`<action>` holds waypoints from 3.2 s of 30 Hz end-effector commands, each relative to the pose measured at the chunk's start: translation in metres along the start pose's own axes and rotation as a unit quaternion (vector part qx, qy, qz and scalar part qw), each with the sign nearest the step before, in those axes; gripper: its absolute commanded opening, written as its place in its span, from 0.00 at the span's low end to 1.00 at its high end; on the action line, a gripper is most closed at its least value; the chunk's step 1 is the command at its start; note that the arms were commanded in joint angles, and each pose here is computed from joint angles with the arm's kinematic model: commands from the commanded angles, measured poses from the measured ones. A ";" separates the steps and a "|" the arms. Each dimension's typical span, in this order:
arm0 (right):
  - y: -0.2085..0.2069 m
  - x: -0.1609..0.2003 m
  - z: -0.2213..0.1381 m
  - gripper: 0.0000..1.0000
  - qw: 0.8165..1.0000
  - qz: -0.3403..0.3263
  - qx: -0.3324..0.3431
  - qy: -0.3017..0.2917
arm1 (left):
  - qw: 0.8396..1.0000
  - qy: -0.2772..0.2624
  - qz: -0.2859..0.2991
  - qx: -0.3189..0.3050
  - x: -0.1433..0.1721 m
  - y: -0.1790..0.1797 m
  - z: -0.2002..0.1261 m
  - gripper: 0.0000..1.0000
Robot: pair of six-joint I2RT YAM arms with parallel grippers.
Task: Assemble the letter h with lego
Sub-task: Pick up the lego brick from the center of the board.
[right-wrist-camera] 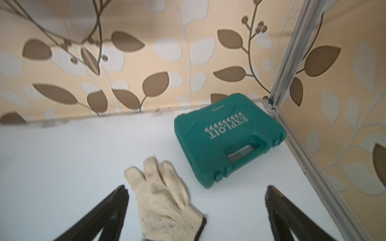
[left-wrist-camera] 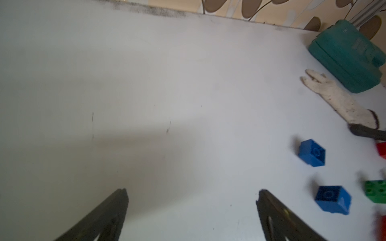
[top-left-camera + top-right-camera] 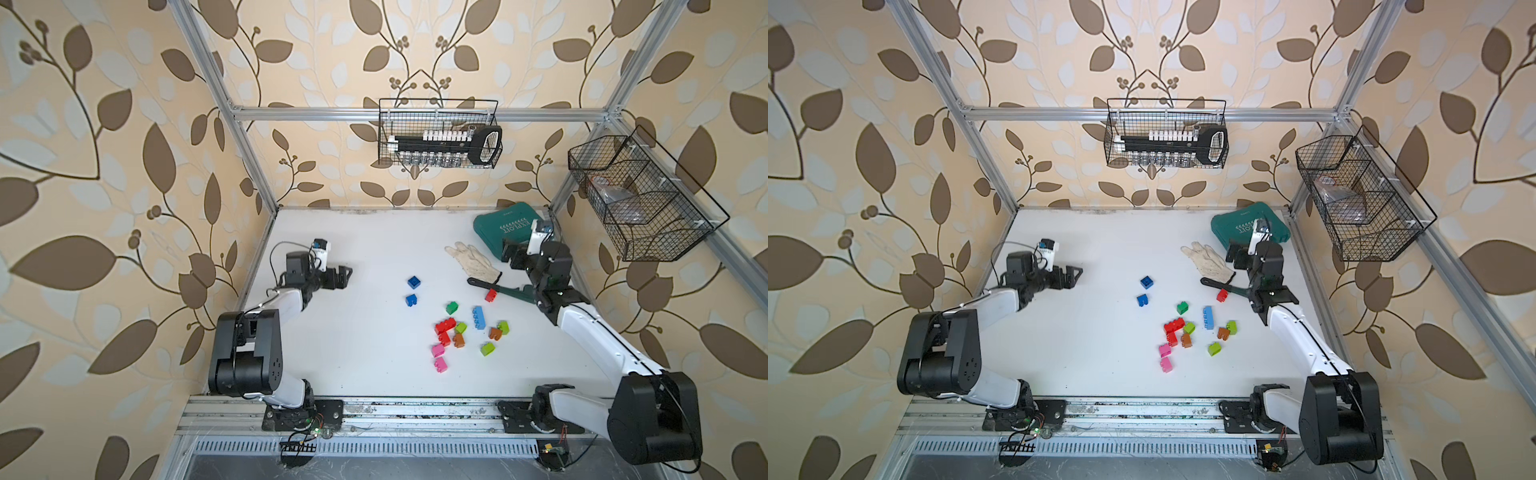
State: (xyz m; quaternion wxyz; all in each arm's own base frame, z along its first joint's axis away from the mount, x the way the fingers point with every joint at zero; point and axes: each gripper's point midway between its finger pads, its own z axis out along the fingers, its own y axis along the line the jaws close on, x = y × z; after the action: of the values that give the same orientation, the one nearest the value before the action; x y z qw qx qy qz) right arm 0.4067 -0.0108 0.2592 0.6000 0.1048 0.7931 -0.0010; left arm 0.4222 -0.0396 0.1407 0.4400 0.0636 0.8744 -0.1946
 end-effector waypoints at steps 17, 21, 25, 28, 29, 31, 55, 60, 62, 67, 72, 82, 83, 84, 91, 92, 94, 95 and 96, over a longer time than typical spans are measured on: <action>0.247 0.200 -0.020 0.88 0.854 -0.267 -0.224 0.387 | 0.989 0.128 0.030 0.067 0.021 -0.046 -0.062 0.99; 0.258 0.228 -0.013 0.84 0.826 -0.273 -0.233 0.434 | 0.989 0.132 0.023 0.062 0.023 -0.041 -0.063 0.99; 0.263 0.247 -0.009 0.80 0.812 -0.273 -0.242 0.457 | 0.989 0.134 0.012 0.065 0.023 -0.041 -0.063 0.99; 0.266 0.254 -0.002 0.76 0.809 -0.277 -0.239 0.460 | 0.988 0.138 0.006 0.068 0.025 -0.040 -0.063 0.99; 0.267 0.256 0.001 0.75 0.808 -0.278 -0.238 0.461 | 0.988 0.139 0.002 0.070 0.025 -0.041 -0.062 0.99; 0.269 0.259 0.008 0.71 0.808 -0.282 -0.233 0.461 | 0.987 0.140 -0.003 0.073 0.026 -0.041 -0.063 0.99; 0.313 0.175 -0.027 0.27 0.807 0.019 -0.352 0.474 | 0.958 0.055 0.080 0.269 0.000 -0.107 -0.088 0.99; 0.334 0.137 -0.075 0.28 0.735 0.118 -0.445 0.497 | 0.920 -0.008 0.203 0.334 -0.006 -0.136 -0.102 0.99; 0.346 0.130 -0.097 0.27 0.687 0.164 -0.479 0.521 | 0.909 -0.021 0.237 0.343 -0.009 -0.145 -0.100 0.99; 0.369 0.121 -0.131 0.27 0.627 0.229 -0.506 0.546 | 0.879 -0.010 0.325 0.350 0.003 -0.171 -0.091 0.97; 0.384 0.119 -0.151 0.27 0.596 0.278 -0.507 0.557 | 0.872 -0.028 0.317 0.372 -0.001 -0.184 -0.090 0.95; 0.397 0.108 -0.159 0.25 0.561 0.342 -0.523 0.543 | 0.858 -0.032 0.310 0.408 0.005 -0.196 -0.098 0.62; 0.397 0.106 -0.159 0.25 0.560 0.345 -0.525 0.540 | 0.858 -0.033 0.312 0.408 0.005 -0.197 -0.099 0.61; 0.397 0.104 -0.159 0.25 0.559 0.347 -0.527 0.537 | 0.858 -0.034 0.310 0.408 0.004 -0.197 -0.099 0.59; 0.396 0.103 -0.158 0.25 0.558 0.354 -0.531 0.530 | 0.860 -0.033 0.296 0.415 0.000 -0.200 -0.102 0.38; 0.395 0.102 -0.157 0.25 0.559 0.357 -0.533 0.526 | 0.862 -0.031 0.296 0.410 -0.002 -0.199 -0.102 0.33; 0.394 0.099 -0.158 0.25 0.559 0.359 -0.538 0.520 | 0.866 -0.025 0.295 0.404 -0.002 -0.197 -0.100 0.27; 0.393 0.098 -0.158 0.26 0.560 0.359 -0.538 0.518 | 0.867 -0.022 0.292 0.403 -0.002 -0.197 -0.099 0.26; 0.392 0.099 -0.157 0.28 0.562 0.360 -0.536 0.516 | 0.868 -0.020 0.291 0.401 -0.003 -0.196 -0.100 0.23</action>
State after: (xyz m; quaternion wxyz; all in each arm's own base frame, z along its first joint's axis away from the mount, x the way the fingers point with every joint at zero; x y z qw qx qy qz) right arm 0.3071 0.4125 0.2349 -0.0303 0.0504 0.7358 0.6746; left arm 0.2922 -0.1813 0.2349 0.4183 0.4801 0.6567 -0.4042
